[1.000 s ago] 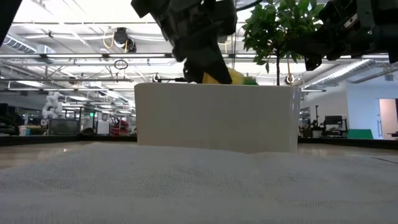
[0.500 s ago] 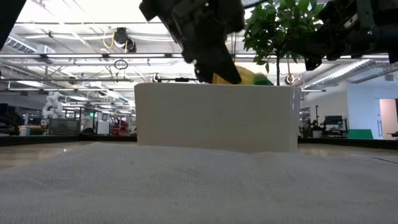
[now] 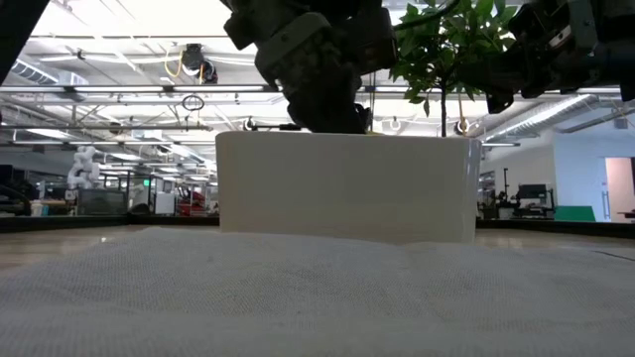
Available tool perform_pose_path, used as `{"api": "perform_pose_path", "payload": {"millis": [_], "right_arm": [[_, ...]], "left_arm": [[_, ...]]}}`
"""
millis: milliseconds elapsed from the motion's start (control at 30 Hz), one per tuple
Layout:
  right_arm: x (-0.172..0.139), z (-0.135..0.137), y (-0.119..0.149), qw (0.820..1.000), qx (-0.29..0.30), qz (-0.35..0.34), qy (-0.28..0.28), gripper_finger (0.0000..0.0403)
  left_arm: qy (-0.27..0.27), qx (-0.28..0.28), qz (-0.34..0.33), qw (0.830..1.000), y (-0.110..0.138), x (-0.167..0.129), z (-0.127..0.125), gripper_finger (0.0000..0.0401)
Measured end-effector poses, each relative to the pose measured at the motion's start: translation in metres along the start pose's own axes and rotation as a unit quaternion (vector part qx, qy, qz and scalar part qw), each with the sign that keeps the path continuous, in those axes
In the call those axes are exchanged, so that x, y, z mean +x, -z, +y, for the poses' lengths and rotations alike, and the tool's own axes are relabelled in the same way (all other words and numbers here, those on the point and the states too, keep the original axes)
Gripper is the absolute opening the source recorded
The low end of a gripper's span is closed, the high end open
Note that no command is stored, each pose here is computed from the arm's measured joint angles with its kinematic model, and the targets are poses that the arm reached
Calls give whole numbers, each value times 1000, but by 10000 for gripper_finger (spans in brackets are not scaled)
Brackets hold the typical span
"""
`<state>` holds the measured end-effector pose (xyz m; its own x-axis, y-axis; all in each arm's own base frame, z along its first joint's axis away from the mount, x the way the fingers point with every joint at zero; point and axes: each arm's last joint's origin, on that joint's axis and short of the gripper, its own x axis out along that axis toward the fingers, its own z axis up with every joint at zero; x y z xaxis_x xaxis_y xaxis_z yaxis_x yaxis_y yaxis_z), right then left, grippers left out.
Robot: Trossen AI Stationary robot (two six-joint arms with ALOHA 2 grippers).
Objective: Pick and placing Produce into tupperware
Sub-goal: Put the pineapple into the bin
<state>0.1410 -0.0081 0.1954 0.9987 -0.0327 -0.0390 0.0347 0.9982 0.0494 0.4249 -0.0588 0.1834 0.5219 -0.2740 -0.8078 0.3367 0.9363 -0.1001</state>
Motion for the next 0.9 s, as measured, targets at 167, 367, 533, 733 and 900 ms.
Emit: {"api": "perform_pose_path", "payload": {"millis": [167, 367, 533, 733, 900], "right_arm": [[0, 0, 1, 1000, 0, 3, 0, 0], [0, 0, 1, 1000, 0, 4, 0, 0], [0, 0, 1, 1000, 0, 4, 0, 0], [0, 0, 1, 1000, 0, 4, 0, 0], [0, 0, 1, 1000, 0, 4, 0, 0]], "left_arm": [[-1, -7, -3, 1000, 0, 0, 2, 196], [0, -25, -1, 1000, 0, 0, 2, 198], [15, -32, -1, 999, 1, 0, 1, 218], [16, -32, 1, 999, 1, 1, 1, 235], [16, -29, 1, 999, 1, 1, 1, 236]]}}
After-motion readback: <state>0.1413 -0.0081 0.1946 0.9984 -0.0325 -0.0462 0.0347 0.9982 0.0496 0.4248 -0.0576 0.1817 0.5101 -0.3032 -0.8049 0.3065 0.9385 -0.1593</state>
